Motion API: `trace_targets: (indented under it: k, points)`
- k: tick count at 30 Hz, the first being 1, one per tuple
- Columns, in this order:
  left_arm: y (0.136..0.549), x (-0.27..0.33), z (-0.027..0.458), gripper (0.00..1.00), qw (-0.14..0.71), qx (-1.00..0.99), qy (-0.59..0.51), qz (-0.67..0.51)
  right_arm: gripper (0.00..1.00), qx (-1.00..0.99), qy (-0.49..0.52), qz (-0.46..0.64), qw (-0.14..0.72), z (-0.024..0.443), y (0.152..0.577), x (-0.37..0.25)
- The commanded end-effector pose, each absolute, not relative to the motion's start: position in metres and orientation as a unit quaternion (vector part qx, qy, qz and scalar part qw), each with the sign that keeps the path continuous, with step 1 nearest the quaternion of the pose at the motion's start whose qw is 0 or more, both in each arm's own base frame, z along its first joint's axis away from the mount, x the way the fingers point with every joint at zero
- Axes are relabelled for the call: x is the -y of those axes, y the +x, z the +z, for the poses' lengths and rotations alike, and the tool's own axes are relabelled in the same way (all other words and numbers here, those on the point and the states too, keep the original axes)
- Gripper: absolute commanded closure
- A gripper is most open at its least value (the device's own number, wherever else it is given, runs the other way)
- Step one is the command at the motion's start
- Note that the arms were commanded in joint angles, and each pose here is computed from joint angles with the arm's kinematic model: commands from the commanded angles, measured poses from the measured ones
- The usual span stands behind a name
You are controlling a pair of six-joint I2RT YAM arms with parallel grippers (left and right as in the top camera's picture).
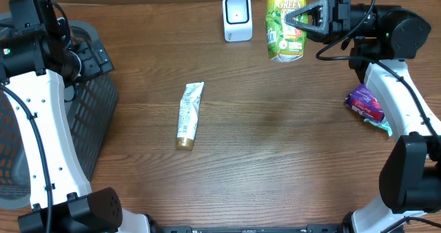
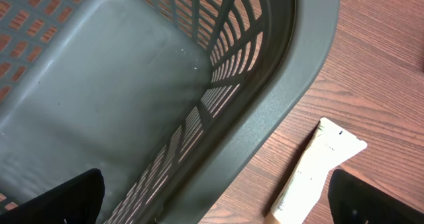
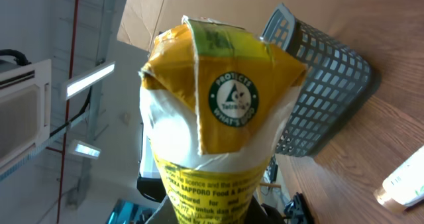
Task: Scan the item barcode
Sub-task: 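Lift the yellow pouch and carry it toward the scanner, then hold the yellow pouch in front of the scanner window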
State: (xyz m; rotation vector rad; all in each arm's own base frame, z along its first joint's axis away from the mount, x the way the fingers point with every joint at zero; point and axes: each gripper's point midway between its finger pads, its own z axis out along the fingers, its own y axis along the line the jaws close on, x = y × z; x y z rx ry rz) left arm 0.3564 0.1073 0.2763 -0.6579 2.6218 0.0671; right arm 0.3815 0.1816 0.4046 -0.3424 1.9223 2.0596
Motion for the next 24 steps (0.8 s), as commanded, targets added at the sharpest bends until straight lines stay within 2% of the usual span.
trace_targets:
  k: [1, 9, 17, 24]
  points:
    - [0.358, -0.108, 0.278, 0.00, 0.220, -0.944, -0.244, 0.021, 0.97, -0.653, -0.084, 0.739, 0.142, 0.438, 0.373, -0.180]
    - [0.358, -0.108, 0.278, 0.00, 0.220, -0.944, -0.243, 0.021, 0.96, -0.672, -0.144, 0.710, 0.152, 0.421, 0.368, -0.188]
    - [0.358, -0.108, 0.278, 0.01, 0.220, -0.944, -0.244, 0.021, 0.96, -0.657, -0.269, 0.684, 0.166, 0.388, 0.359, -0.222]
    - [0.357, -0.108, 0.278, 0.00, 0.219, -0.944, -0.244, 0.021, 0.96, -0.644, -0.281, 0.700, 0.130, 0.368, 0.352, -0.270]
